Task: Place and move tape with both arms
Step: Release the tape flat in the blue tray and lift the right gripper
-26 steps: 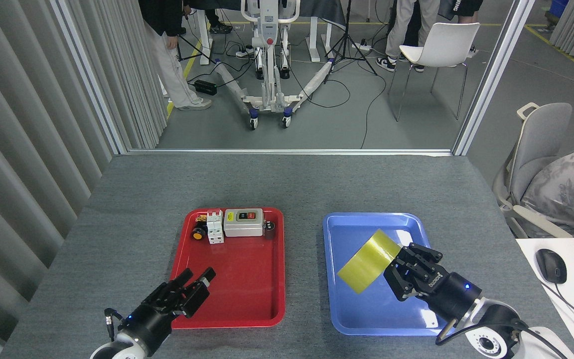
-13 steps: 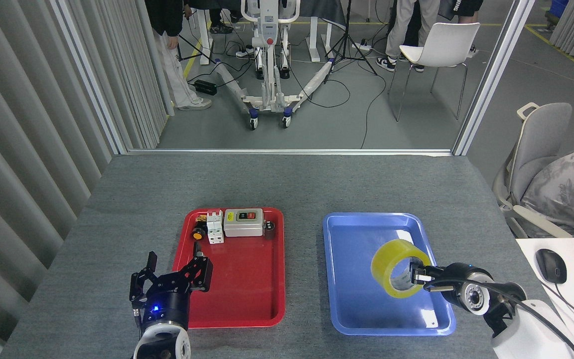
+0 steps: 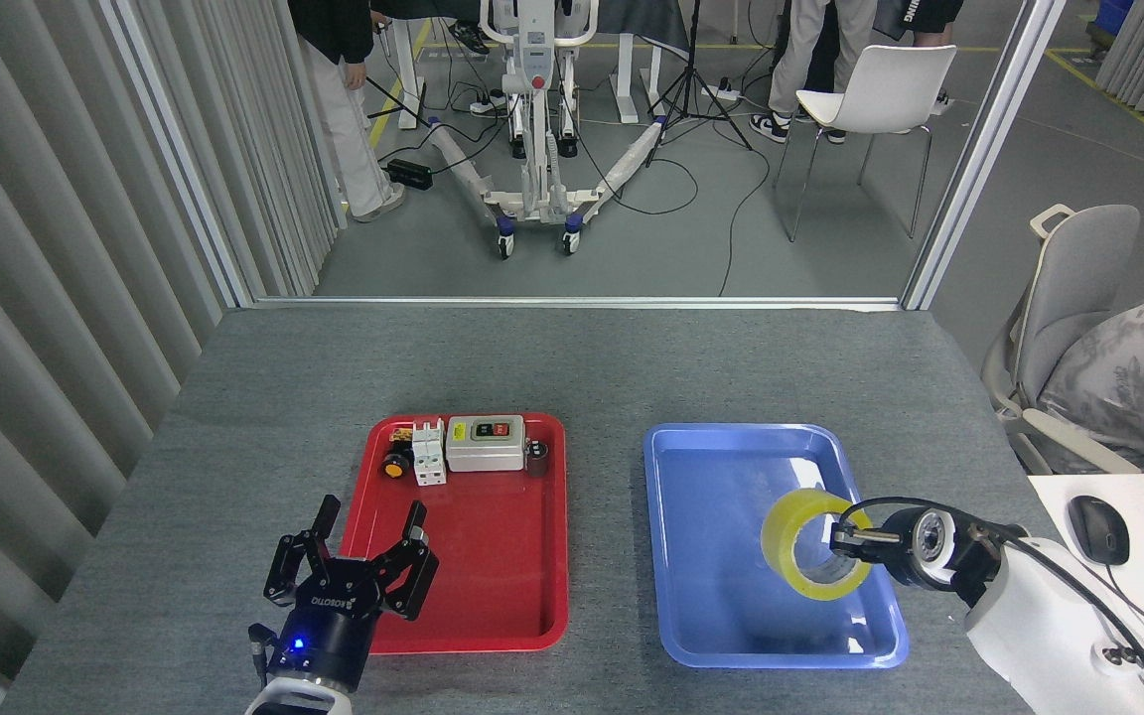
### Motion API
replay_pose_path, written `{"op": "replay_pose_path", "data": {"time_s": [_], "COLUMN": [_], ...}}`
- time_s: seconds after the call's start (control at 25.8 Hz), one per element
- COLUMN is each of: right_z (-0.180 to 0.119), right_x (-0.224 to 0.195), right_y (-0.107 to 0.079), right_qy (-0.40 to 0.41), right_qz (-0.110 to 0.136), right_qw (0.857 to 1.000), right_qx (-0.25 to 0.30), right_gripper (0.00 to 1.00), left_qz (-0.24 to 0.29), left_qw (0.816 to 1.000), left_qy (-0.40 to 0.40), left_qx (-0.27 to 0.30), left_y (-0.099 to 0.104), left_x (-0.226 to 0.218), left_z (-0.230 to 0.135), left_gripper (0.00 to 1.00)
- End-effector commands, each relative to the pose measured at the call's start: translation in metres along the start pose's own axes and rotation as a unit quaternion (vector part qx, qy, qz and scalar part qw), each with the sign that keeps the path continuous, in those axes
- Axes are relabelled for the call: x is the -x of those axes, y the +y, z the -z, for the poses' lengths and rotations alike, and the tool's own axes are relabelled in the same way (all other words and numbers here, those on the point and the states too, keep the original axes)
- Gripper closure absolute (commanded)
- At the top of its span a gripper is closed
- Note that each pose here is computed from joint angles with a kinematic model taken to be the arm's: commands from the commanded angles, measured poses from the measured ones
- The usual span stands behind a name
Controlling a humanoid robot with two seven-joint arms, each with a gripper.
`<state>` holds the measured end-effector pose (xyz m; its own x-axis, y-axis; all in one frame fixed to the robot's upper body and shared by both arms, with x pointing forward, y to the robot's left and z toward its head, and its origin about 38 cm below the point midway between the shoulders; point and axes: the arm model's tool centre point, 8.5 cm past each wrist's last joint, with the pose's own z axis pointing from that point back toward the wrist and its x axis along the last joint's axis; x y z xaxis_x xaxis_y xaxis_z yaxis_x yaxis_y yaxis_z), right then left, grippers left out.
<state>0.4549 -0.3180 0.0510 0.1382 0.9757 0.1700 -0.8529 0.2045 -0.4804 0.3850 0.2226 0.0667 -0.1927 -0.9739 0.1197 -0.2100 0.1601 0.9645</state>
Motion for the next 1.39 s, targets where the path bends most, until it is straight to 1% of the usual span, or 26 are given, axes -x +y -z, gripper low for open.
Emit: {"op": "replay_pose_path", "data": {"time_s": [0.0,0.04,0.12,0.19,0.23,0.27,0.35,0.39,0.46,0.58,0.7,0.77,0.89,0.97,1.08,1.2,1.24,1.28,1.32,1.36], "right_z": [0.008,0.010,0.013,0.016,0.018,0.020,0.021,0.021,0.022,0.024,0.026,0.027,0.026,0.024,0.023,0.021,0.020,0.017,0.011,0.003], "right_x": [-0.008,-0.009,-0.009,-0.012,-0.014,-0.016,-0.018,-0.021,-0.025,-0.034,-0.037,-0.043,-0.046,-0.052,-0.054,-0.052,-0.053,-0.055,-0.058,-0.050], "right_y": [0.002,0.002,0.000,-0.002,-0.001,-0.001,-0.002,-0.002,-0.002,0.000,0.001,0.001,-0.002,-0.011,-0.013,-0.015,-0.015,-0.017,-0.022,-0.025], "right_qy": [-0.001,-0.001,0.001,-0.001,0.000,-0.001,-0.001,-0.003,-0.006,-0.013,-0.016,-0.020,-0.022,-0.027,-0.026,-0.025,-0.028,-0.034,-0.047,-0.049], "right_qz": [0.001,0.003,0.007,0.010,0.012,0.013,0.013,0.013,0.012,0.010,0.009,0.008,0.007,0.005,0.004,0.002,-0.002,-0.010,-0.027,-0.045], "right_qw": [1.000,1.000,1.000,1.000,1.000,0.999,1.000,1.000,1.000,1.000,1.000,1.000,1.000,1.000,1.000,1.000,0.999,0.999,0.997,0.994], "right_qx": [-0.022,-0.023,-0.024,-0.025,-0.027,-0.029,-0.028,-0.028,-0.025,-0.024,-0.024,-0.022,-0.010,0.007,0.012,0.016,0.020,0.030,0.054,0.086], "right_gripper": [0.74,0.74,0.74,0.74,0.72,0.69,0.62,0.61,0.58,0.58,0.59,0.60,0.60,0.60,0.59,0.58,0.57,0.50,0.42,0.35], "left_qz": [0.005,0.007,0.017,0.030,0.034,0.036,0.038,0.040,0.044,0.087,0.117,0.136,0.137,0.135,0.131,0.133,0.134,0.134,0.134,0.133], "left_qw": [1.000,1.000,1.000,0.999,0.999,0.999,0.999,0.998,0.997,0.994,0.990,0.988,0.987,0.988,0.988,0.987,0.987,0.987,0.987,0.987], "left_qy": [-0.016,-0.014,-0.011,-0.010,-0.010,-0.009,-0.009,-0.009,-0.012,-0.025,-0.031,-0.024,-0.020,-0.019,-0.008,-0.001,-0.001,0.000,0.000,0.000], "left_qx": [-0.004,-0.004,-0.010,-0.010,-0.008,-0.004,0.027,0.046,0.061,0.067,0.071,0.069,0.075,0.077,0.080,0.093,0.092,0.094,0.093,0.093], "left_y": [-0.002,-0.002,0.006,0.009,0.009,0.009,0.004,0.002,0.000,0.003,0.001,0.004,0.001,0.000,-0.002,-0.009,-0.009,-0.010,-0.010,-0.010], "left_x": [0.004,0.004,0.004,0.006,0.008,0.007,0.007,0.007,0.006,0.010,0.007,0.007,0.008,0.007,0.011,0.016,0.016,0.016,0.016,0.016], "left_z": [-0.010,-0.012,-0.013,-0.014,-0.014,-0.014,-0.019,-0.022,-0.027,-0.032,-0.032,-0.037,-0.044,-0.046,-0.047,-0.051,-0.052,-0.054,-0.054,-0.054], "left_gripper": [0.01,0.01,0.01,0.01,0.01,0.01,0.01,0.01,0.01,0.01,0.01,0.01,0.01,0.01,0.01,0.01,0.01,0.01,0.01,0.01]}}
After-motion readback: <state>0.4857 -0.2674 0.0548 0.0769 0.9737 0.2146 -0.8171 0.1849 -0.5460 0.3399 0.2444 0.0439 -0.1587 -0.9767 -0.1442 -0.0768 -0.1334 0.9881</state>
